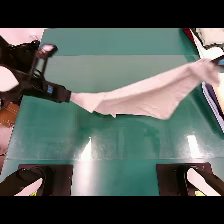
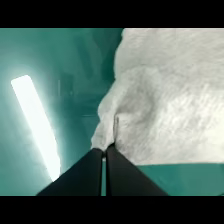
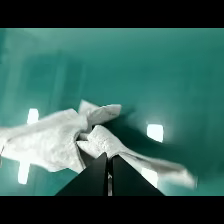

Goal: Fold the shirts.

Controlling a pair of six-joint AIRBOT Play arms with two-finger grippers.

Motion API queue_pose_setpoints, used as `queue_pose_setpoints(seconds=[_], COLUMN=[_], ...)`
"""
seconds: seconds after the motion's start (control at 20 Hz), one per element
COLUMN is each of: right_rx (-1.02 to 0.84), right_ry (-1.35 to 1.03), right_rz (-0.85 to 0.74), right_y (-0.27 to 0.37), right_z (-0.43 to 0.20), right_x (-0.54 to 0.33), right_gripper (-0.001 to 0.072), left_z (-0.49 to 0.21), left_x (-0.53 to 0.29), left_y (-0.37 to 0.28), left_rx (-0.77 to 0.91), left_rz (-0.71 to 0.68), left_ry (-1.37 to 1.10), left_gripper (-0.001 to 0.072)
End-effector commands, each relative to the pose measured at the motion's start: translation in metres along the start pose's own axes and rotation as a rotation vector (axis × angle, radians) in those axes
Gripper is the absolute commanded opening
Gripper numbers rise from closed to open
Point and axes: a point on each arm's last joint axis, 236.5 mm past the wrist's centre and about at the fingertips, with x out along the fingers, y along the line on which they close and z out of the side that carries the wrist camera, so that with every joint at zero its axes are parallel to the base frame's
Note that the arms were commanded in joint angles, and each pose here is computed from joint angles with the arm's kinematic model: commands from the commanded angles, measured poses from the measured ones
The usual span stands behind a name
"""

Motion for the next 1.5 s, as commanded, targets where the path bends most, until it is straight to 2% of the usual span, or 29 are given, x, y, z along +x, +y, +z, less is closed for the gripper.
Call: queue_pose_setpoints(seconds=[0.0,0.15,0.2,0.25,0.3,0.45,0.55,0.7,0.8,0.85,0.9,0.95,1.2,1.3,1.45], right_rx=[-0.041,-0.057,-0.052,-0.048,-0.039,-0.02,-0.017,-0.009,0.011,0.027,0.04,0.055,0.085,0.1,0.106], right_ry=[0.202,0.358,0.403,0.423,0.433,0.461,0.445,0.339,0.277,0.266,0.259,0.252,0.253,0.252,0.252], right_rz=[-0.108,-0.118,-0.116,-0.116,-0.118,-0.123,-0.125,-0.134,-0.135,-0.122,-0.115,-0.104,-0.07,-0.063,-0.063], right_y=[-0.032,-0.038,-0.04,-0.042,-0.045,-0.051,-0.052,-0.056,-0.059,-0.057,-0.056,-0.055,-0.049,-0.047,-0.046], right_z=[-0.031,-0.079,-0.096,-0.107,-0.118,-0.149,-0.165,-0.165,-0.16,-0.16,-0.159,-0.157,-0.155,-0.155,-0.156], right_x=[0.078,0.124,0.132,0.137,0.138,0.127,0.114,0.102,0.095,0.092,0.089,0.089,0.092,0.092,0.092], right_gripper=[0.001,0.001,0.001,0.001,0.0011,0.0011,0.0011,0.0011,0.0011,0.0011,0.0011,0.0011,0.0011,0.0011,0.0011], left_z=[-0.02,-0.044,-0.052,-0.057,-0.063,-0.073,-0.067,-0.012,0.017,0.019,0.016,0.009,-0.044,-0.06,-0.074], left_x=[0.032,0.036,0.035,0.033,0.03,0.027,0.032,0.035,0.038,0.047,0.06,0.074,0.14,0.161,0.179], left_y=[-0.003,0.013,0.023,0.033,0.044,0.05,0.022,-0.032,-0.043,-0.045,-0.047,-0.051,-0.099,-0.103,-0.09], left_rx=[-0.046,-0.02,-0.003,0.013,0.028,0.032,-0.006,-0.031,-0.058,-0.056,-0.051,-0.046,0.078,0.152,0.175], left_rz=[-0.042,0.019,0.062,0.106,0.15,0.175,0.058,-0.172,-0.229,-0.237,-0.239,-0.243,-0.261,-0.198,-0.095], left_ry=[0.027,0.12,0.151,0.176,0.204,0.248,0.214,-0.016,-0.125,-0.119,-0.084,-0.042,0.16,0.199,0.239], left_gripper=[0.0027,0.0028,0.0094,0.0279,0.0319,0.032,0.0321,0.0322,0.0323,0.0329,0.0479,0.0498,0.0499,0.0499,0.0499])
